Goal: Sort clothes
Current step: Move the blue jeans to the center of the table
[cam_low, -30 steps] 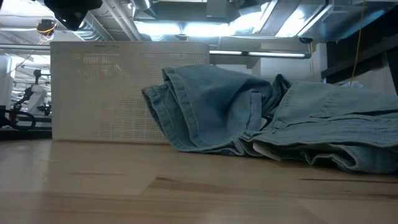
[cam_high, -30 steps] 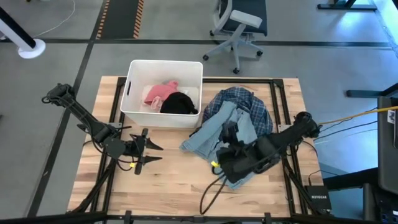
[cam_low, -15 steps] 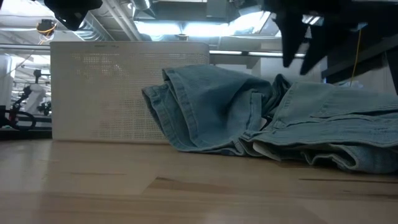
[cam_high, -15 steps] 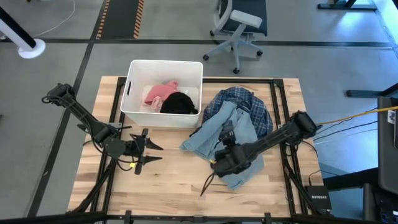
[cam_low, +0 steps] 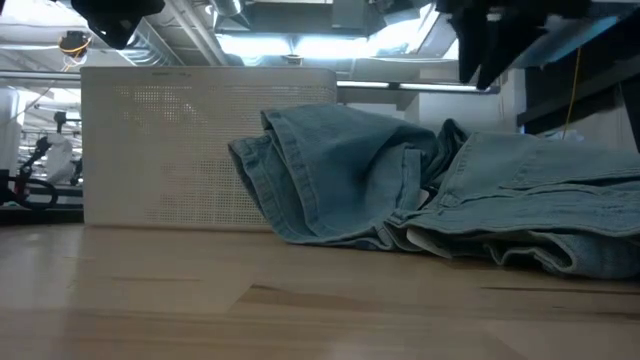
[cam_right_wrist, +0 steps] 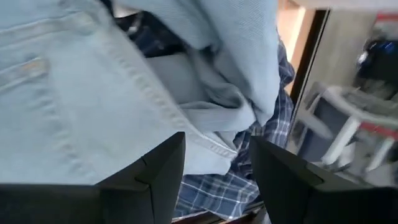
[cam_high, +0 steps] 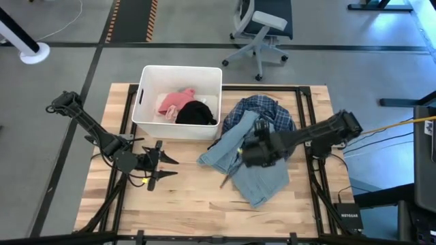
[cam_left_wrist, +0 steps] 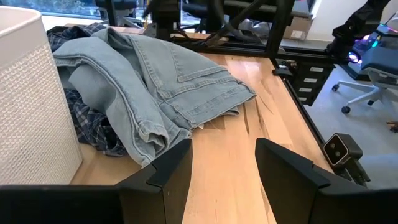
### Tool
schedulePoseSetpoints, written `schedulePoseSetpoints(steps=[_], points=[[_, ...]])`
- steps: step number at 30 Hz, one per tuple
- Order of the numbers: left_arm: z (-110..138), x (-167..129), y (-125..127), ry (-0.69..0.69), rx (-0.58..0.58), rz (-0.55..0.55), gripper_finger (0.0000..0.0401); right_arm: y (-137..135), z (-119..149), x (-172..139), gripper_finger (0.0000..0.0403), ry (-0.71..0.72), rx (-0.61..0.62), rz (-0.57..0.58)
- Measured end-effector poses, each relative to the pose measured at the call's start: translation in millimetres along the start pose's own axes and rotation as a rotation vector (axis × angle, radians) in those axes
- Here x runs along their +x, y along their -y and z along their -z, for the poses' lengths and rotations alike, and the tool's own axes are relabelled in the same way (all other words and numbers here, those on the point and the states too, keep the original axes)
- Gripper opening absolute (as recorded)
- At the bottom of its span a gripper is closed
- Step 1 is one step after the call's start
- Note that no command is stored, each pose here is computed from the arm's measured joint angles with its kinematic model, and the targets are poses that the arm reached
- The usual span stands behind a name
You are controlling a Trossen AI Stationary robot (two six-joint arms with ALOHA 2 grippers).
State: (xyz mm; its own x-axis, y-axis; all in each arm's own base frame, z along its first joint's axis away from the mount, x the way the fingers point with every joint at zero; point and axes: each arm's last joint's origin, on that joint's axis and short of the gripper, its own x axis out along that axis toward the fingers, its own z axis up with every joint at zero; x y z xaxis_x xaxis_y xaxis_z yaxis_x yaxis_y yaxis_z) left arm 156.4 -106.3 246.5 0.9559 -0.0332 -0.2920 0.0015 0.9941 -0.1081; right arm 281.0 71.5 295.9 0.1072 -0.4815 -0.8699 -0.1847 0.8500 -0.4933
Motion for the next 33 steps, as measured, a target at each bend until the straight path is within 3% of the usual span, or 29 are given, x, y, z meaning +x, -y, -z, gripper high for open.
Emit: schedulePoseSetpoints(steps=[9, 14, 23, 26, 29, 33], points=[[0, 0, 0, -0.001, 0.0, 0.0, 0.0172, 34, -10, 34, 0.0199, 0.028, 0.107, -0.104], [1, 0, 0, -0.004, 0.002, -0.002, 0.0172, 31, 0, 65, 0.0199, -0.066, 0.165, -0.103], [0, 0, -1, 0.004, 0.006, -0.022, 0.0172, 26, 5, 115, 0.0193, -0.031, 0.227, -0.089], [0, 0, -1, 0.005, 0.006, -0.022, 0.0172, 24, 8, 121, 0.0161, -0.052, 0.222, -0.057], [0, 0, -1, 0.004, 0.006, -0.022, 0.0172, 25, 9, 120, 0.0102, -0.06, 0.19, -0.043], [0, 0, -1, 0.003, 0.004, -0.023, 0.0172, 30, 6, 92, 0.0018, -0.032, 0.147, 0.011]])
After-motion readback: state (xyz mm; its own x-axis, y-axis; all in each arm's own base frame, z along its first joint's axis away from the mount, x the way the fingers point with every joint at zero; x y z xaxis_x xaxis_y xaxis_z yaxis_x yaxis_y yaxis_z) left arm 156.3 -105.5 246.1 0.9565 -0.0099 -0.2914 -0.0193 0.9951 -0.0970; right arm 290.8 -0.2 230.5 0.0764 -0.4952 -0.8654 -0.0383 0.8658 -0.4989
